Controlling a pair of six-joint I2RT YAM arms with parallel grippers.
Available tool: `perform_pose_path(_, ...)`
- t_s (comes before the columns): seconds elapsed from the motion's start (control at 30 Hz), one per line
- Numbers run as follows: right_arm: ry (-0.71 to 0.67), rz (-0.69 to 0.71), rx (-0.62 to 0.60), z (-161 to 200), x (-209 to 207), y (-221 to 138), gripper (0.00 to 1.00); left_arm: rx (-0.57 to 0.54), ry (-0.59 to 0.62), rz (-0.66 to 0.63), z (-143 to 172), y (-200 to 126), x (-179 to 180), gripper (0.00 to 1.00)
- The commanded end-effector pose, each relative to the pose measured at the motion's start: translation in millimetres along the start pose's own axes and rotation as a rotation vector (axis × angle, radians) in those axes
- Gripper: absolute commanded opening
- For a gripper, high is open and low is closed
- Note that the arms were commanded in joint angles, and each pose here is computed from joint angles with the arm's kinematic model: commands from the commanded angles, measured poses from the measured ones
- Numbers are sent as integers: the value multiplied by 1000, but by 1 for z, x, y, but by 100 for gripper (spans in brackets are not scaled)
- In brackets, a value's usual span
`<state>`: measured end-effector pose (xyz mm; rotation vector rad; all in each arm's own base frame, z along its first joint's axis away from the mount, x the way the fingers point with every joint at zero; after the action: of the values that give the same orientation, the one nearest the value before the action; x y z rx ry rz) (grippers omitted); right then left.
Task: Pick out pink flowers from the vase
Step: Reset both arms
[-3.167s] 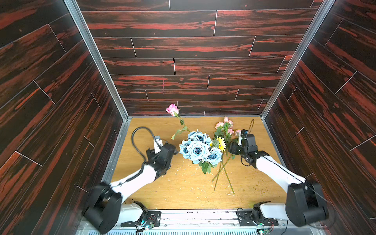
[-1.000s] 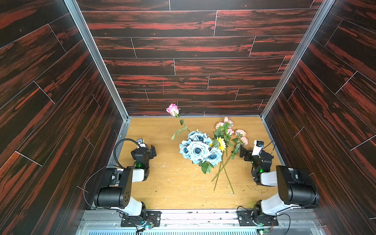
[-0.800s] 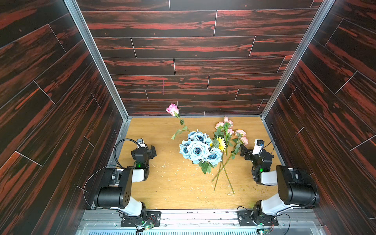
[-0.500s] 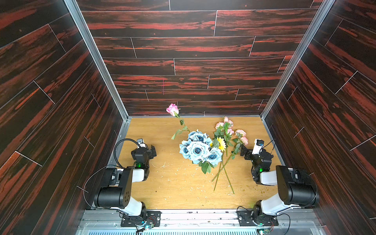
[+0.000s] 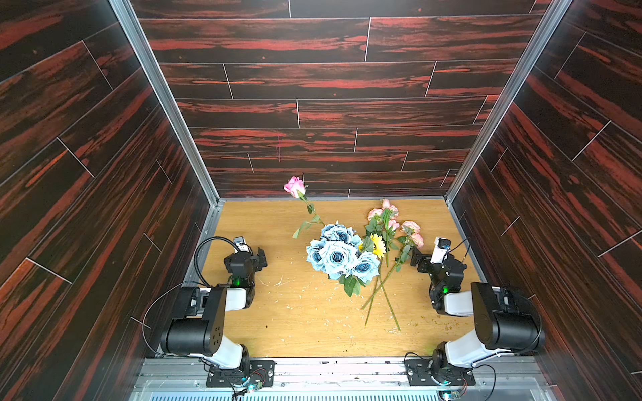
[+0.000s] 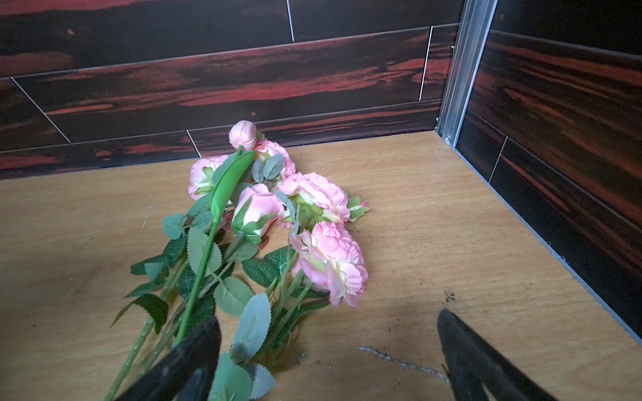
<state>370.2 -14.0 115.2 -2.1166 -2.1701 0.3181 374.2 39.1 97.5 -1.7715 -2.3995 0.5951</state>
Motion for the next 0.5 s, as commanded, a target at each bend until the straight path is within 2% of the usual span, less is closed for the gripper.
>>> perform_pose_path(0.0, -13, 3, -13, -4, 0, 2, 99, -6, 7, -5, -5, 2, 1, 100)
perform_pose_path(0.47, -12, 1, -12, -3, 1, 1, 99, -7, 6, -4, -5, 2, 0, 100)
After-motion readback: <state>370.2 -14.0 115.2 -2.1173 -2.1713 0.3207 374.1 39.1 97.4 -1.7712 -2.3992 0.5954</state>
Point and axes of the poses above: each gripper's point midway between its finger pads, its own y axis out along the fingers, its own x axis along the line the jaws close on, z = x × y, the point moved 2 cm from there along -y, back along the fingers, and after that the axes turned 9 degrees about -y, right-handed, at the moved point
